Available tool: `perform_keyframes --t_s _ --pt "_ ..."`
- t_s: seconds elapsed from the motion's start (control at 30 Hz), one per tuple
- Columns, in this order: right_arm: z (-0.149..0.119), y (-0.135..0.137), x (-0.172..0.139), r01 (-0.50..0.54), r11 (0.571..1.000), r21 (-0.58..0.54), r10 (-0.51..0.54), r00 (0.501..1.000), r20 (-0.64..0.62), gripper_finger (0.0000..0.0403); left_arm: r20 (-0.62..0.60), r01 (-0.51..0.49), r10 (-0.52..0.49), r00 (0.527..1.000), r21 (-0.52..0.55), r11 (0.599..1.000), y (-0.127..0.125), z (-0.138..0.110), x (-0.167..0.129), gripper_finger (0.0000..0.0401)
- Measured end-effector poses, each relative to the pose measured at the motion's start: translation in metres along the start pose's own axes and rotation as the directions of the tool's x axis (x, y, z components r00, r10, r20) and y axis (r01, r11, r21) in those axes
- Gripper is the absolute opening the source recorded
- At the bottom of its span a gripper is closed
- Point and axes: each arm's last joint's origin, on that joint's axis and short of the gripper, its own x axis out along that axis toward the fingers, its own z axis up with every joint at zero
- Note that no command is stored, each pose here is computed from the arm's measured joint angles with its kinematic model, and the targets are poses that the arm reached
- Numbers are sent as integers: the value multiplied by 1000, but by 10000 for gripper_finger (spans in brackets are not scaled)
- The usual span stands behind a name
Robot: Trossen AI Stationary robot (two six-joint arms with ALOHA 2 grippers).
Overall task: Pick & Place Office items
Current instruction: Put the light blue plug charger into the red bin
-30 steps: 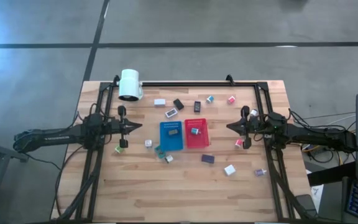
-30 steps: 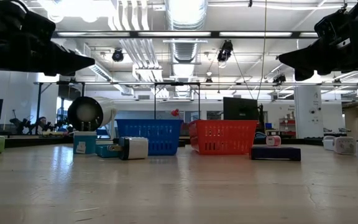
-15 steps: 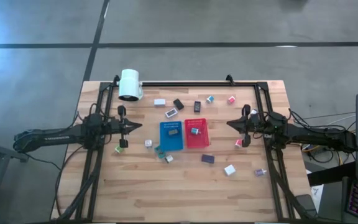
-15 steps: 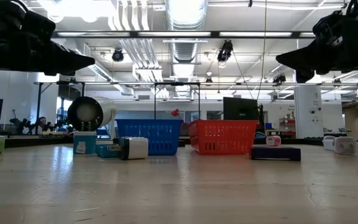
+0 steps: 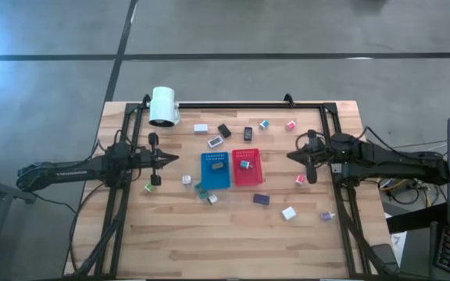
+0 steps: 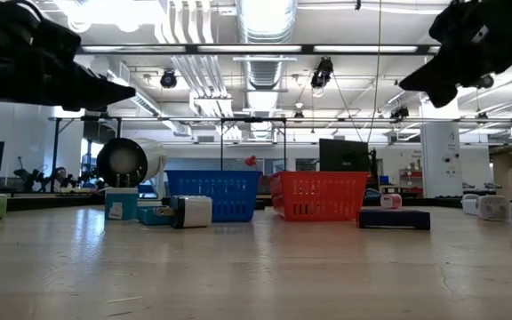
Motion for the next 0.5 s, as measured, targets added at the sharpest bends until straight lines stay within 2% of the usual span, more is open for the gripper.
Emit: perform_keyframes --t_s 0.1,0.2,0.3,0.4,0.5 --pt "6 4 1 20 1000 11 -18 987 -159 8 -5 -2 2 1000 -8 1000 0 0 0 5" --pt "10 7 6 31 999 13 -25 954 -300 8 -6 -2 2 1000 -14 1000 0 0 0 5" --pt "20 13 14 29 999 40 -12 931 -364 8 -6 -2 2 1000 -17 1000 0 0 0 5" --pt "28 18 23 15 999 41 6 882 -472 9 -6 -2 2 1000 -19 1000 0 -1 0 5" --pt "38 21 31 47 998 49 -10 810 -586 9 -7 -1 1 1000 -21 1000 0 -1 0 5"
